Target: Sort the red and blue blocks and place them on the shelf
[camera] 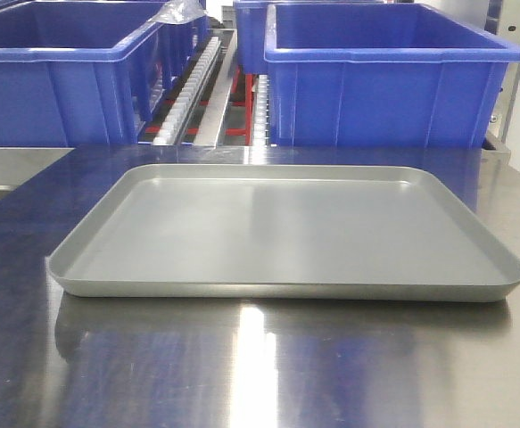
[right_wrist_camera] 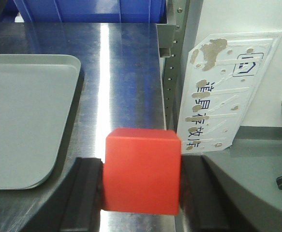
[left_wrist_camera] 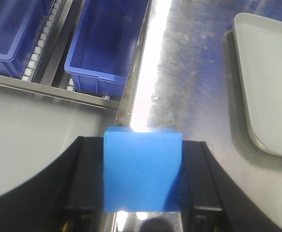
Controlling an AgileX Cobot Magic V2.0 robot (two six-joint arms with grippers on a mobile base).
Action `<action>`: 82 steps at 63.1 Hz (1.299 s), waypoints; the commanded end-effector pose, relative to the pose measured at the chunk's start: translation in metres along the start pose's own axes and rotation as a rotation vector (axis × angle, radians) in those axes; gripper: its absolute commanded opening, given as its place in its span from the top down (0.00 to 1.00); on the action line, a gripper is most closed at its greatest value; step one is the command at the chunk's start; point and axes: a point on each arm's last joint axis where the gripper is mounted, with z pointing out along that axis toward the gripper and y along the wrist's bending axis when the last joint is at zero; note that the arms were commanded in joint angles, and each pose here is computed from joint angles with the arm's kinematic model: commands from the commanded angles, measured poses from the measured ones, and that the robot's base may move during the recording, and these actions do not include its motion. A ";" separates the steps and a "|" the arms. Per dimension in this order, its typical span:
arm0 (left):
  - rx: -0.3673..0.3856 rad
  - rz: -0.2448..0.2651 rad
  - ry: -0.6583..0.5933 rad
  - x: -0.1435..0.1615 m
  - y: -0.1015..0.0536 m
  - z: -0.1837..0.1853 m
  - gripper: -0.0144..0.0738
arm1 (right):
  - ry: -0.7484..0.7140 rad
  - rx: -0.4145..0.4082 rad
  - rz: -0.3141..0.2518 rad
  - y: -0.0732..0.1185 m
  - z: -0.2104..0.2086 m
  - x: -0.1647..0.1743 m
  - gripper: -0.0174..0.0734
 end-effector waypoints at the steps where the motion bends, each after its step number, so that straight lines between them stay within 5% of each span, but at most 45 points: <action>1: 0.036 -0.007 -0.102 -0.015 -0.005 -0.005 0.69 | -0.104 -0.002 -0.011 0.001 -0.004 -0.016 0.74; 82: 0.036 -0.007 -0.102 -0.015 -0.005 -0.005 0.69 | -0.104 -0.002 -0.011 0.001 -0.004 -0.016 0.74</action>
